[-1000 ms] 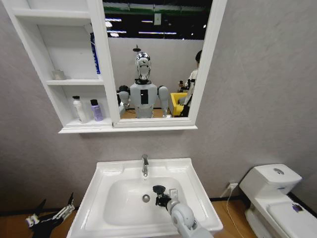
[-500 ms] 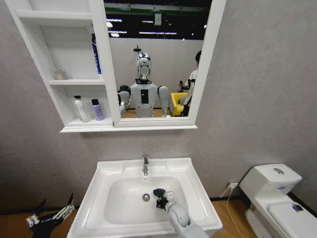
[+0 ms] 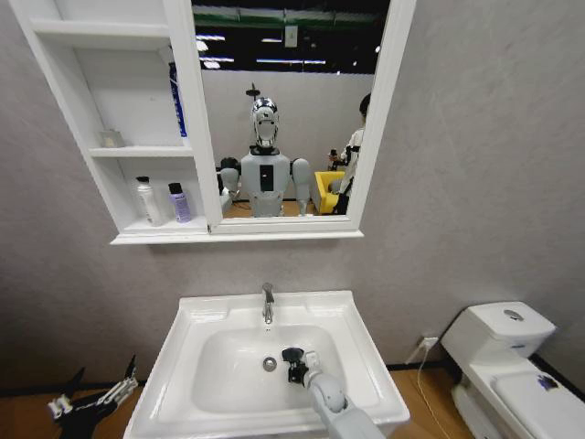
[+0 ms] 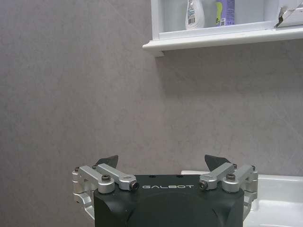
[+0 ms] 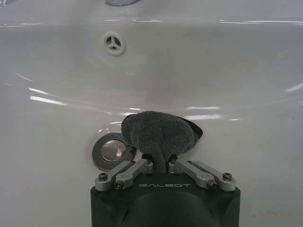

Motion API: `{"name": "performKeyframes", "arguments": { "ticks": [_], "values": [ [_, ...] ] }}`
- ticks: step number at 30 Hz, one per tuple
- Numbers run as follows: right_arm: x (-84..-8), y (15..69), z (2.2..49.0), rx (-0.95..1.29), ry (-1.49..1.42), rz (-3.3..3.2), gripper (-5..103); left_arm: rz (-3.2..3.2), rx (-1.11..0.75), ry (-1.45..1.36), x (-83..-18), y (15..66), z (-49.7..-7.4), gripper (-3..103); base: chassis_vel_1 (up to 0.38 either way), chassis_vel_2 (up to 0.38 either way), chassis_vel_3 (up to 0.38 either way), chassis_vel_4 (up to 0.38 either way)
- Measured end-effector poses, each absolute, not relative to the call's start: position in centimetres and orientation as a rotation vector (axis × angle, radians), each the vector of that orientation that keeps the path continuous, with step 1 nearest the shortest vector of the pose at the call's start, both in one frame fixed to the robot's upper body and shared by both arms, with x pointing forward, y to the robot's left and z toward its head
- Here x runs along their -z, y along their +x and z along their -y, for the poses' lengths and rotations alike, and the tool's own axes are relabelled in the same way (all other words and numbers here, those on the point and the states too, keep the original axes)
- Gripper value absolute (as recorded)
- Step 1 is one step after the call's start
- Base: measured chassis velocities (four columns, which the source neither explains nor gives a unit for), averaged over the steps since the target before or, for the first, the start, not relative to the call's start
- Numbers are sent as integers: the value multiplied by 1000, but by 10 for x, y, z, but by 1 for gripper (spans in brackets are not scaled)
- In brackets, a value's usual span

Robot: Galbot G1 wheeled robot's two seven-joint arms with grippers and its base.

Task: Move facial cleanser and shampoo from washbasin to cabinet, then wipe washbasin with towel.

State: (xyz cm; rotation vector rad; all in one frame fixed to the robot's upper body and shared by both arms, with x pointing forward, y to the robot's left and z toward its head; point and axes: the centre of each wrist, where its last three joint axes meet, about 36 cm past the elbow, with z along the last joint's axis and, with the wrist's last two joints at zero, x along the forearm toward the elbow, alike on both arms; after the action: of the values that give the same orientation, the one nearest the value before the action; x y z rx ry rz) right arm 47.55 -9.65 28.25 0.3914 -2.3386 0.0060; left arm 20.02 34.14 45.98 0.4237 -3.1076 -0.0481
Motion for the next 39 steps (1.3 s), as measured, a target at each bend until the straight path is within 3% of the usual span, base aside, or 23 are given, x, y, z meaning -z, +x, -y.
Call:
{"name": "performKeyframes", "arguments": {
  "ticks": [9,20,39],
  "values": [
    [-259,502,49,99,480,2324,9,3108,48,423,-460,200,-341,100,0,0,0,0],
    [-268,501,50,61,443,2346,9,3108,48,424,-460,200,-341,100,22,6,-8,21],
    [-310,476,151,-50,186,2453,9,3108,48,424,-460,200,-341,100,-2,3,4,-6]
  ]
}}
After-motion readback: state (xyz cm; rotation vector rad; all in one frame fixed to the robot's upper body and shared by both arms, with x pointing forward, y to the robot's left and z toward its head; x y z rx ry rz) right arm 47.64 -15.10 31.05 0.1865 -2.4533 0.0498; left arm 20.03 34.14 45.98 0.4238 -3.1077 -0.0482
